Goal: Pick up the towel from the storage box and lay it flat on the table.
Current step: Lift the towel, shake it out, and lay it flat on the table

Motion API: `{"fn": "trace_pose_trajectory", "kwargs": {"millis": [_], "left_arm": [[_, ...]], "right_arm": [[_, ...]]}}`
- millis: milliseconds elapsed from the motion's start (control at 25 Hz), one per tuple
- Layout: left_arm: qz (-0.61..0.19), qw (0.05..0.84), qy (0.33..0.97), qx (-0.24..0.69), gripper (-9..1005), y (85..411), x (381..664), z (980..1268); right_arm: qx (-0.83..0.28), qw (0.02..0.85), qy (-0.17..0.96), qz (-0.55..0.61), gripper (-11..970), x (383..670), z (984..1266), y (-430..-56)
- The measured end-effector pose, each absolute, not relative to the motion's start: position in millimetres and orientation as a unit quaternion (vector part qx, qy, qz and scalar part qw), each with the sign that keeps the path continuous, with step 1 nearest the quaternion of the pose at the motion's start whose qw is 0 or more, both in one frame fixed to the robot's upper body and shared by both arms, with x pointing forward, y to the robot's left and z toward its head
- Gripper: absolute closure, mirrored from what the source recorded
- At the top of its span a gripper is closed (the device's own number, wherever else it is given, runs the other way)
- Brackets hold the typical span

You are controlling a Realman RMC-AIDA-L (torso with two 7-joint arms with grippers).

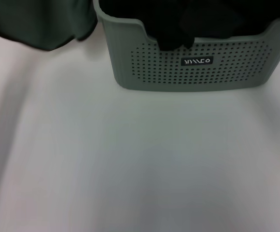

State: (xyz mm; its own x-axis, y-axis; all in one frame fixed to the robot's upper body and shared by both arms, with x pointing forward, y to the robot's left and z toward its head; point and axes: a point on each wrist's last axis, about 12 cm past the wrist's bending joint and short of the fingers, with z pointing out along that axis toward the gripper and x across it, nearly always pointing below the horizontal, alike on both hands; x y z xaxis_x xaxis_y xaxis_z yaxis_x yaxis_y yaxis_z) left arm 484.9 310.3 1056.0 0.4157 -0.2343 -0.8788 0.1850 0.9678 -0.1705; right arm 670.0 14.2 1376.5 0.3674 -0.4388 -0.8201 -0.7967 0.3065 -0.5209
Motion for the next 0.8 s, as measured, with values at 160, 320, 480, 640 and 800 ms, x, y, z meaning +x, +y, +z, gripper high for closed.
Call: {"fn": "trace_pose_trajectory", "kwargs": {"millis": [160,320,480,640,800], "left_arm": [[-0.137,0.86,0.491,0.004,984,318,478,1067],[-0.16,0.867,0.47,0.034,984,326,478,1078],[-0.185,0.869,0.455,0.054,984,334,482,1090],[-0.207,0.872,0.44,0.065,983,343,484,1102],[-0.233,0.87,0.426,0.083,983,348,486,1114]], "right_arm": [[-0.583,0.573,0.542,0.194,941,662,1372,-10],[-0.592,0.546,0.541,0.241,940,654,1367,-35],[-0.589,0.542,0.535,0.27,939,653,1362,-58],[-0.569,0.548,0.532,0.306,938,653,1365,-83],[-0.559,0.55,0.523,0.333,937,651,1367,-105]]}}
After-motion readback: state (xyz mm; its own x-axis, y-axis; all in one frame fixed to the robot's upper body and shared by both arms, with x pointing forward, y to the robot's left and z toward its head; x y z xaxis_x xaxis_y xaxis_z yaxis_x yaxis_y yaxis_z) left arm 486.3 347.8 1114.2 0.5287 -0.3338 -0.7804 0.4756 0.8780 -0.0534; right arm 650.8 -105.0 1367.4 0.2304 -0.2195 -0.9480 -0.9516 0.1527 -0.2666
